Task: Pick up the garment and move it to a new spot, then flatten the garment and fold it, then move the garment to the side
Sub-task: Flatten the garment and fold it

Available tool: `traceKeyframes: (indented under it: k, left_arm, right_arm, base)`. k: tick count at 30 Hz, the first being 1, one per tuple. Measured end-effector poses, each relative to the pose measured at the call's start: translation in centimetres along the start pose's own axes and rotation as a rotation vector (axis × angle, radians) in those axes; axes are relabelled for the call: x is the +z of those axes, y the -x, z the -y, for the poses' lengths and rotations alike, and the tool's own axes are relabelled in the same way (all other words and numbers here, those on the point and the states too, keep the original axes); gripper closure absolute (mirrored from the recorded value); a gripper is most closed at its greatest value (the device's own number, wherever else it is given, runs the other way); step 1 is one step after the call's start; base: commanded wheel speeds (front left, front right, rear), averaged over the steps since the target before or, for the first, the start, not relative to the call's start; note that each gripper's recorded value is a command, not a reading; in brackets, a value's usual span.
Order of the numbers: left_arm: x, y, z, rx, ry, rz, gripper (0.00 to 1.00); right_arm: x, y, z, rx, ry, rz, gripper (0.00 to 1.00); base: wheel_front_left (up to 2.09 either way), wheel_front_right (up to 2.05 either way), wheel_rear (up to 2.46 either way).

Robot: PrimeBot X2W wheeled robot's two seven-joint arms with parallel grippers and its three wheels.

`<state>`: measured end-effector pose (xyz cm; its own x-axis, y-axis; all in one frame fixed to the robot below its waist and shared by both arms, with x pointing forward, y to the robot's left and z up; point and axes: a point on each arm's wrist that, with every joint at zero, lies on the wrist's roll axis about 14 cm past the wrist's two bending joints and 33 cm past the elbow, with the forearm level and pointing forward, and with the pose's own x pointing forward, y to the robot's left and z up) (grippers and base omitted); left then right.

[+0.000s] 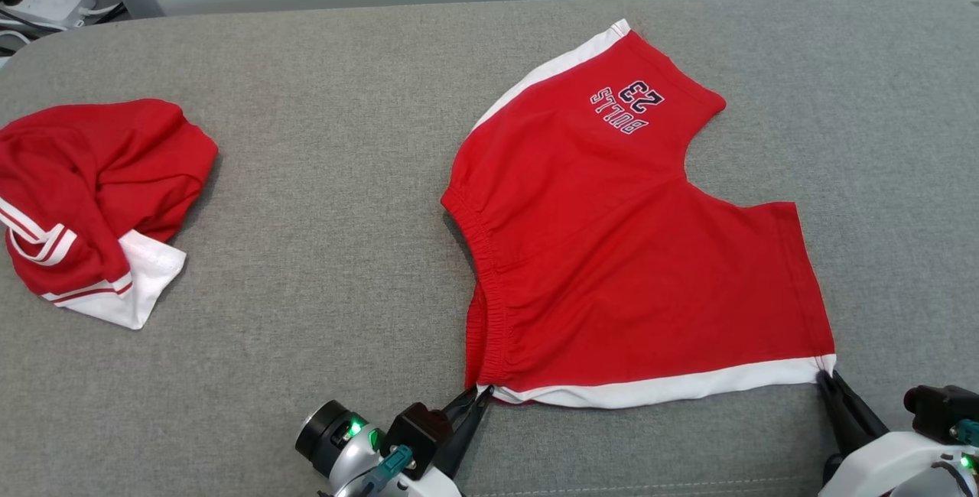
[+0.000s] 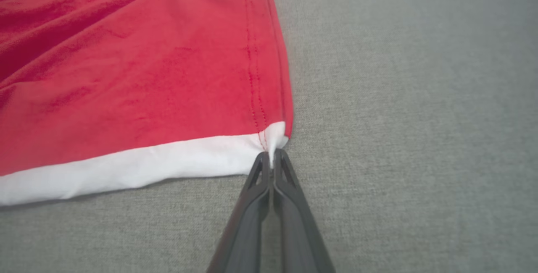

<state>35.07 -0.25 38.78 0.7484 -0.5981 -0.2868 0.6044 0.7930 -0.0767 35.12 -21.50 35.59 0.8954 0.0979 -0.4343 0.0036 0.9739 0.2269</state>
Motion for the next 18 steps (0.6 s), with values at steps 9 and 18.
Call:
traceKeyframes:
  k: [9, 18]
  left_arm:
    - [3.4, -0.4, -0.2, 0.002, -0.021, 0.108, 1.0]
    - [4.6, 2.2, 0.8, -0.017, -0.047, 0.168, 1.0]
  right_arm:
    - [4.5, 0.9, 1.7, -0.015, 0.064, 0.134, 1.0]
    - [3.6, 5.3, 2.9, -0.045, 0.108, 0.148, 1.0]
  base:
    - [0.0, 0.0, 0.0]
    - [0.0, 0.0, 0.0]
